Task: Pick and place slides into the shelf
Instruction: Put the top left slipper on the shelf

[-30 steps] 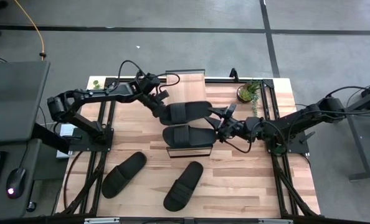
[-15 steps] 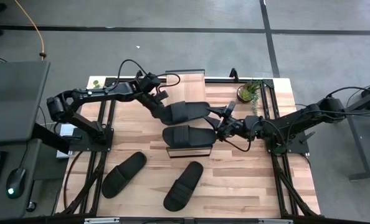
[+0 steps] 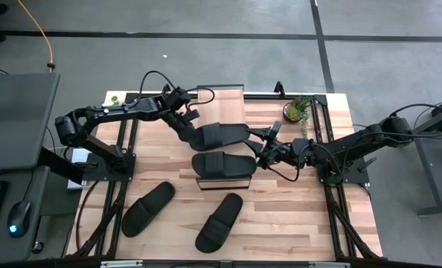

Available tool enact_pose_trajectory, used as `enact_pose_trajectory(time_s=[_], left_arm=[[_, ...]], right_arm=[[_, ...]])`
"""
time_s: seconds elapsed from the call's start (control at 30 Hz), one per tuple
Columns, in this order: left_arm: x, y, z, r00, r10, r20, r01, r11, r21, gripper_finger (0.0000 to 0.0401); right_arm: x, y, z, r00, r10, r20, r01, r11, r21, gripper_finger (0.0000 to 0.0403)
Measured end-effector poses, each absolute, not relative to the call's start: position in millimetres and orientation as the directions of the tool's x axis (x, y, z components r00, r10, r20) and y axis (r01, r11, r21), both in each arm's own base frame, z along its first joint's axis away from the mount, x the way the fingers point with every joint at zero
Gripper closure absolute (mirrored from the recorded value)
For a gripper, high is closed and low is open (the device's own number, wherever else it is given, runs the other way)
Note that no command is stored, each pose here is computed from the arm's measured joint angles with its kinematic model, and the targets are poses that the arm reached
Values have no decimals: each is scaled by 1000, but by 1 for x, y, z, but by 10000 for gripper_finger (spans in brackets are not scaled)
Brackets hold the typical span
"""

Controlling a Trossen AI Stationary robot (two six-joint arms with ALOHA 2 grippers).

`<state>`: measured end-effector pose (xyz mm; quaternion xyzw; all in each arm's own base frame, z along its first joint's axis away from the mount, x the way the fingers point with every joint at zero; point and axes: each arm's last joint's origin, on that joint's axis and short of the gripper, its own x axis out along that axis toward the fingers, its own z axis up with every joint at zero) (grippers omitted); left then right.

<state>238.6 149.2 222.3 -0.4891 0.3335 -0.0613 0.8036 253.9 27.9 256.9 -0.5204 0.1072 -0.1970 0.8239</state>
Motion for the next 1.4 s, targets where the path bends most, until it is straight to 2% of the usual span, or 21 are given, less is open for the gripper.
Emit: enact_pose_trajectory(time_s=[0.4, 0.97, 1.4], left_arm=[[233, 145, 223, 750, -440, -495, -237, 519, -821, 121], [207, 143, 241, 737, -244, -630, -397, 599, -696, 121], [206, 143, 241, 730, -230, -643, -414, 600, -684, 121]], right_arm=[[254, 28, 257, 899, -436, 28, 213, 381, -900, 171], [254, 28, 257, 901, -434, 28, 217, 394, -893, 171], [254, 28, 257, 901, -433, 28, 221, 402, -888, 171]])
